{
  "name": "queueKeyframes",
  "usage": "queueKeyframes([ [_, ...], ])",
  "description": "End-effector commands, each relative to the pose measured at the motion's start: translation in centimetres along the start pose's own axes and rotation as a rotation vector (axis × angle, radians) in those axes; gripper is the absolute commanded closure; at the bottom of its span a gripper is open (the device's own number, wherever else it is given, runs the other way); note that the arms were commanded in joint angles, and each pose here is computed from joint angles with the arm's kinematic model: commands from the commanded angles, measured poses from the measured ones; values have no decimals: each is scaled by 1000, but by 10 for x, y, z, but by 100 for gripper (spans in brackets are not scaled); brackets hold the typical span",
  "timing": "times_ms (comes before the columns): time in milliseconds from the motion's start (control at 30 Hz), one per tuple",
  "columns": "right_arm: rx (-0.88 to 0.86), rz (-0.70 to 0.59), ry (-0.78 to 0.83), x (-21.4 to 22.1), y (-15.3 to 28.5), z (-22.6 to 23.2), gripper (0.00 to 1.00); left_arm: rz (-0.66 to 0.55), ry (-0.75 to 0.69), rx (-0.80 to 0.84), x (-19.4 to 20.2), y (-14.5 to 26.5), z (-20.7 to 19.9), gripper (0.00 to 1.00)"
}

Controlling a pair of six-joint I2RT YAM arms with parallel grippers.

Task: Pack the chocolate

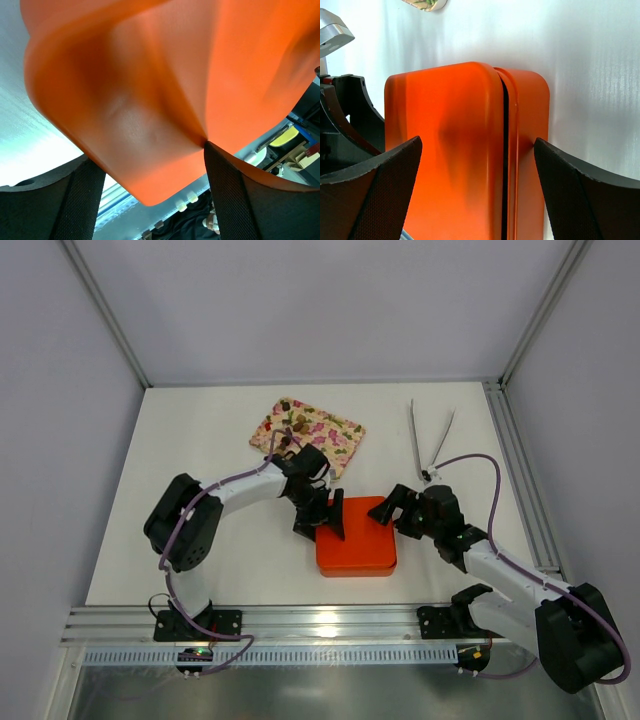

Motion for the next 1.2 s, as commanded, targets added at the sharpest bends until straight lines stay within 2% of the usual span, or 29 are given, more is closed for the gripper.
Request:
queueKeyframes([
  [0, -73, -59, -1, -19, 3, 22, 8, -55, -12, -4, -5, 5, -11, 25],
  [233, -87, -60, -7, -18, 5, 26, 8, -60, -22, -45, -4, 4, -16, 25],
  [700, -94, -45, -3, -14, -1, 32, 8, -51, -101, -228, 5, -7, -5, 24],
  [1167, -117, -25, 2, -10, -7, 40, 8, -27, -137, -287, 9, -20, 0, 21],
])
Point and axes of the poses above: each gripper's point midway between its finger pads, its own y axis back along the fingers, its own z axis along the line the jaws close on, x = y × z, the point moved 4 cm from there along y, back along the fingers, and after that the axes turned 13 degrees about y, right-handed, at the moved point
